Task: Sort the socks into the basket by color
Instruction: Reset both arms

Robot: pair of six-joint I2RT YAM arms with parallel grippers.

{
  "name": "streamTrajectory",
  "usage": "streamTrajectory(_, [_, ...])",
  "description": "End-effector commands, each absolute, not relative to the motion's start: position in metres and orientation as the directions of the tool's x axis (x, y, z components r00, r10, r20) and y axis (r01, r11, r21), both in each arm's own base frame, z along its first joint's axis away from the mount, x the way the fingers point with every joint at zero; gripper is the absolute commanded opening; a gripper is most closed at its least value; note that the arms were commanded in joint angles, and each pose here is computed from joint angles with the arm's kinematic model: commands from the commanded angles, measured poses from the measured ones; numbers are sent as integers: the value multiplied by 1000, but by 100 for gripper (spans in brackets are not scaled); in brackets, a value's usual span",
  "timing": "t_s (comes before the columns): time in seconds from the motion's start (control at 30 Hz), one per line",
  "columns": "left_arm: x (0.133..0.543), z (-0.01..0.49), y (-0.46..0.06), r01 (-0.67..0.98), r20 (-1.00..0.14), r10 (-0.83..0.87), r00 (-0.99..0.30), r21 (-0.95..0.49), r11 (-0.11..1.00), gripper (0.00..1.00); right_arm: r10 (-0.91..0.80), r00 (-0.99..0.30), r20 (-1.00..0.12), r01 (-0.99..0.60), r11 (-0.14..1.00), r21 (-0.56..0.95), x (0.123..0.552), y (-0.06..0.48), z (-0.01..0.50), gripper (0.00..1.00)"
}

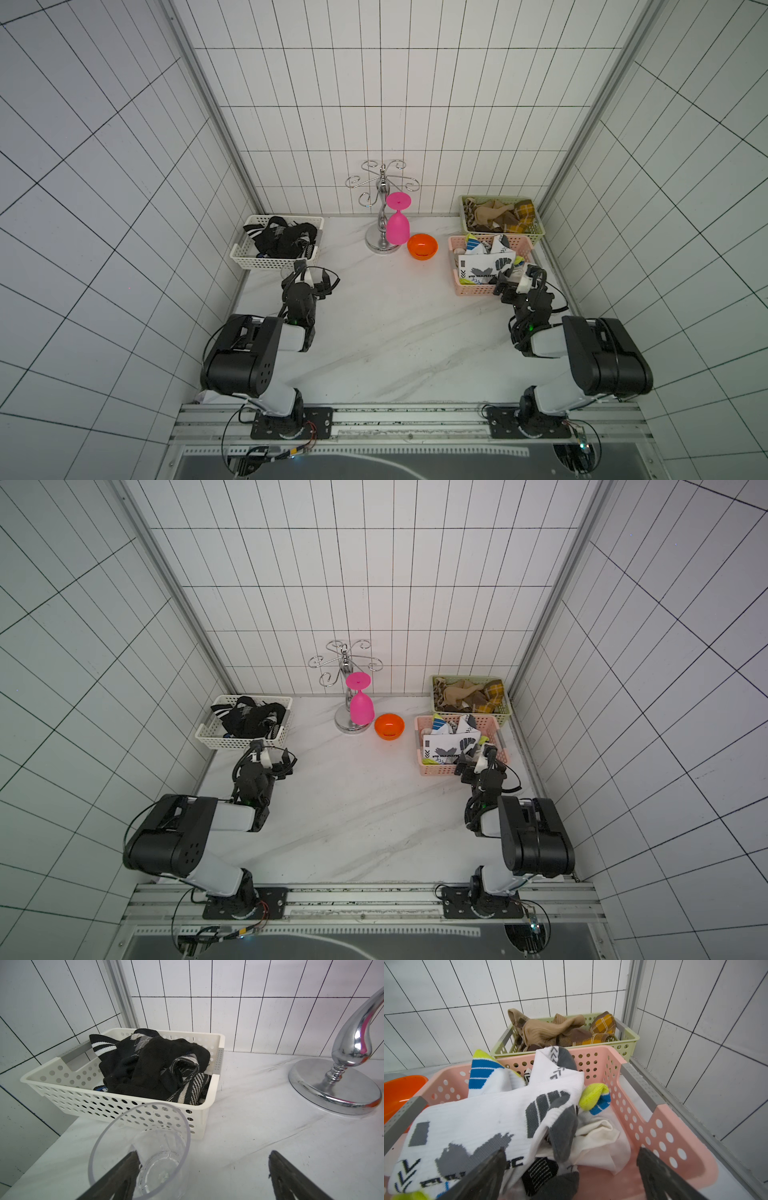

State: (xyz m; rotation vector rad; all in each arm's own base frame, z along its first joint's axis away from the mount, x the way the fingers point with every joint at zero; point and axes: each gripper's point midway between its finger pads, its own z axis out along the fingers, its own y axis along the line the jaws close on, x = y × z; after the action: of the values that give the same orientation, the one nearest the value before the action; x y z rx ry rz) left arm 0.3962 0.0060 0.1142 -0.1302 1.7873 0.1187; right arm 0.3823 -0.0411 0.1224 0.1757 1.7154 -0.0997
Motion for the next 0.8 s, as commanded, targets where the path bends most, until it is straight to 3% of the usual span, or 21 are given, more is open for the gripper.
streamTrajectory(0.0, [401, 125, 4, -151, -982, -8, -191, 22, 988, 97, 29, -124, -992, 179, 984, 6, 378, -41, 128, 99])
streamTrajectory(0.77, [403, 125, 4, -175, -980, 3, -198, 38, 984, 98, 22, -112, -994, 178, 984, 2, 378, -40, 130, 99])
